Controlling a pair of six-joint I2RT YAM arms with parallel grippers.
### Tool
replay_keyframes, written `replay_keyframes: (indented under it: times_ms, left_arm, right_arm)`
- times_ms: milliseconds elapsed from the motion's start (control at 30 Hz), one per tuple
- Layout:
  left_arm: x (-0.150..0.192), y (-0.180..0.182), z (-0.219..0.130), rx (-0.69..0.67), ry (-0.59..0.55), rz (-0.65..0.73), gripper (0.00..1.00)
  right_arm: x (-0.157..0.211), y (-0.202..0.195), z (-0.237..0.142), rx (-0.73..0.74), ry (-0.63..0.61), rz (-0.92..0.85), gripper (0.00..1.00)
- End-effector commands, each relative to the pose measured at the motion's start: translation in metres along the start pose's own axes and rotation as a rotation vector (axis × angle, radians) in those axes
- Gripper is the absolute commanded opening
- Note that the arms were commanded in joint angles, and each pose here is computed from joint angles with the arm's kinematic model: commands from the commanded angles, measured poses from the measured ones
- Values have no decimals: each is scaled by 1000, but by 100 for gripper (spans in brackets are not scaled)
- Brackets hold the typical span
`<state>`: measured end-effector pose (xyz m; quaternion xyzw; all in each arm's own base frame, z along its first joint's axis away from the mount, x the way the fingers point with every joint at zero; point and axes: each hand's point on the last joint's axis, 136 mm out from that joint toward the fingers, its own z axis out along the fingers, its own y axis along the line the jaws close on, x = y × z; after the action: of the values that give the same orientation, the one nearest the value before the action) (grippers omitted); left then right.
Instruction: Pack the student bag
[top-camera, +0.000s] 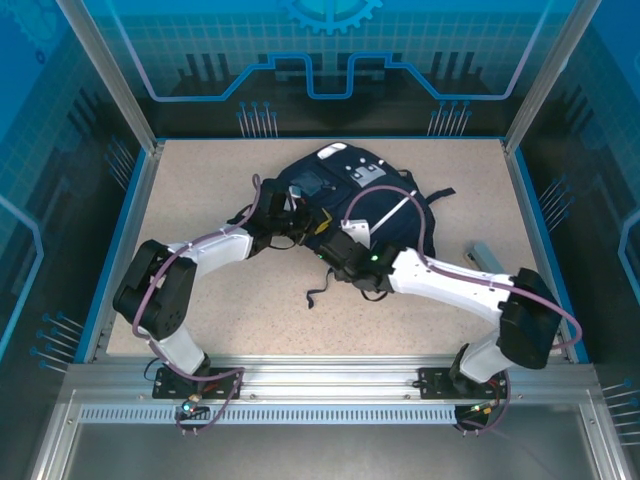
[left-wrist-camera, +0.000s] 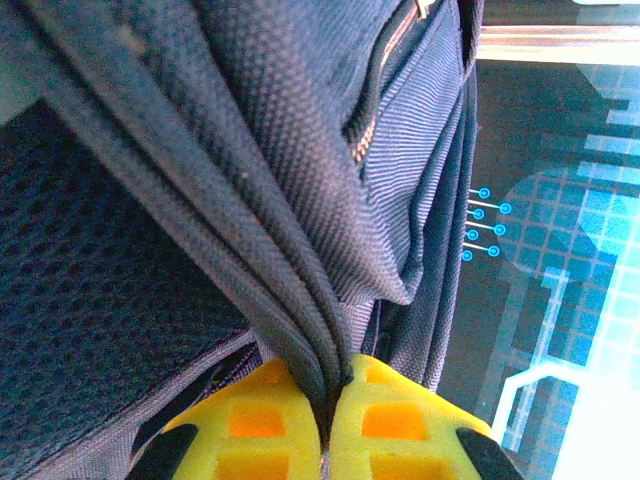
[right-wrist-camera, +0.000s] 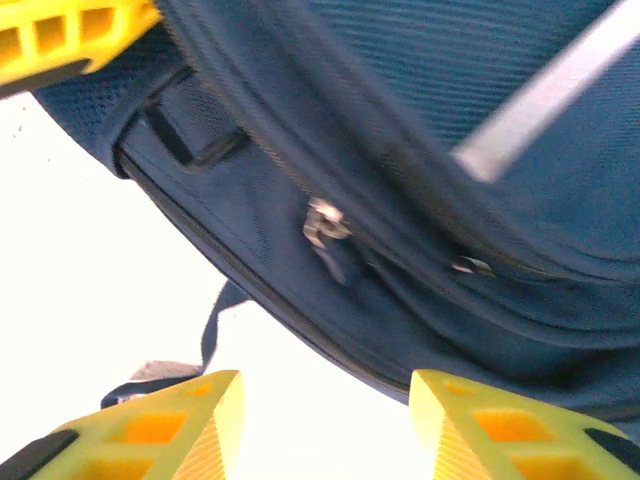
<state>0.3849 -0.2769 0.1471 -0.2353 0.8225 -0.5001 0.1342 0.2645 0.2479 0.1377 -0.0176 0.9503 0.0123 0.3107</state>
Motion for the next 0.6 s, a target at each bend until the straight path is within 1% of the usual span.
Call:
replay_keyframes:
  times_ms: [0,167,233,333,567]
  left_arm:
    - [23,-40,1,109,97,70,0]
    - [29,-42,2,112,108,75,0]
    - [30,-43,1,114,107,75,0]
    - [29,-44,0,115,104,75,0]
    - [29,-43,2,112,107,73,0]
  right_arm:
    - [-10,1,7,65,-35,39,43]
    - [-15,-11,17,199,-54,32,32]
    - [-14,-14,21,224,-45,28,30]
    - [-11,-20,24,261,-42,26,28]
    - [-10,-27,26,313,-42,-11,29]
